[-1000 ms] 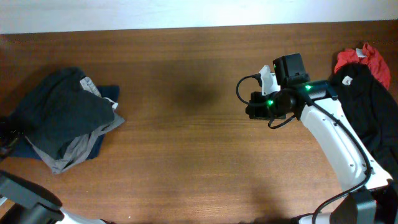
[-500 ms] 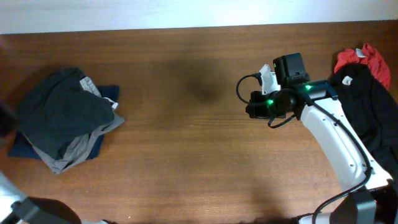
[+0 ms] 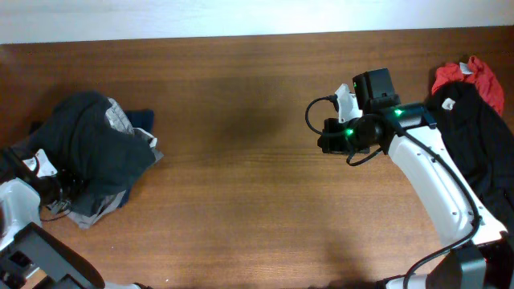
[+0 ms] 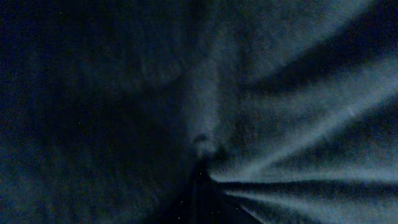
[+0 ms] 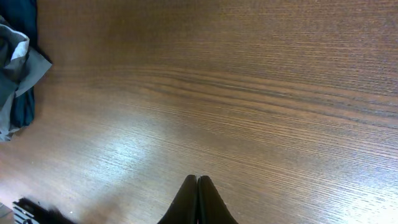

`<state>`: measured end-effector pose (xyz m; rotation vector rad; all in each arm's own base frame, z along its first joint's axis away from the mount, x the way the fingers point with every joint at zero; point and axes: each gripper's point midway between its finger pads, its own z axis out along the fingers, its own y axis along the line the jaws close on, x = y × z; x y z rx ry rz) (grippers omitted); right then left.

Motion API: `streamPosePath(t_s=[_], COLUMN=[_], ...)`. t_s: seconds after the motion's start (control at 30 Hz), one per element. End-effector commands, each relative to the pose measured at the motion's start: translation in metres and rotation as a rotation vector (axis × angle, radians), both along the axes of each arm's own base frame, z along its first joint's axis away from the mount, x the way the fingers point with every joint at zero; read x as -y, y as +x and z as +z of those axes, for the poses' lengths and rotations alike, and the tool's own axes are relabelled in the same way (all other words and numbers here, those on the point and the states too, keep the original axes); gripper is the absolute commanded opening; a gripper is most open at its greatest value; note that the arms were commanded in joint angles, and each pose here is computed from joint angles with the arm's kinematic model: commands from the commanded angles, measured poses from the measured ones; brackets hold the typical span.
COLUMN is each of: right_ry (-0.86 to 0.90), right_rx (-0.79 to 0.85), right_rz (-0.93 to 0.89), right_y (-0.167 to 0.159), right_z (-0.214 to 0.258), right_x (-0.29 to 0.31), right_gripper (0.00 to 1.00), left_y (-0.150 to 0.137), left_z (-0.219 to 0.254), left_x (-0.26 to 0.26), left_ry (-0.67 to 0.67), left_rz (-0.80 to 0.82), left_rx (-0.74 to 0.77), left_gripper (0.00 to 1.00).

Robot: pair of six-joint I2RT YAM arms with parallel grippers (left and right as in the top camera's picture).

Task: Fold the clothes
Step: 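Release the shirt on the stack and raise the left gripper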

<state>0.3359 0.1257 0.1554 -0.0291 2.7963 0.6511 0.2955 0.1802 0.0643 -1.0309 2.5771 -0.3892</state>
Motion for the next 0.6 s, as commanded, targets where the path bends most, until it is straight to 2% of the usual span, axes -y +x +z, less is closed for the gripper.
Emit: streamPosePath(t_s=[0.0, 0.13, 0.2, 0.27, 0.4, 0.47, 0.57], right_ry=[-0.003, -0.017, -0.024, -0.034, -0.038, -0.035, -0.026], right_rx=[0.051, 0.127, 0.182, 0.261, 0.400, 0.466, 0.567], right_rz=[0.008, 0.071, 0.103, 0.135, 0.149, 0.145, 0.138], right_y=[0.006, 0.011, 0.013, 0.015, 0.014, 0.008, -0.007], right_z=[0.016, 0.039, 0.058, 0.085, 0.140, 0.167, 0.207], right_x=[-0.001, -0.002, -0.002, -0.002, -0.001, 0.001, 0.004], right_gripper=[0.04, 0.05, 0.08, 0.09, 0.12, 0.16, 0.36], left_y=[0.008, 0.021, 0.022, 0.020, 0.009, 0.001, -0.013], left_z=[0.030, 0.100, 0.140, 0.182, 0.249, 0.273, 0.298], left_x=[0.009, 0.015, 0.023, 0.038, 0.085, 0.110, 0.145], left_ry=[-0.036, 0.013, 0.080, 0.159, 0.307, 0.374, 0.462], left_rz=[-0.022, -0.124, -0.207, -0.312, -0.555, -0.661, -0.773], left_rx=[0.073, 0.210, 0.265, 0.315, 0.402, 0.439, 0.494], left_gripper=[0.09, 0.20, 0.28, 0.36, 0.42, 0.45, 0.51])
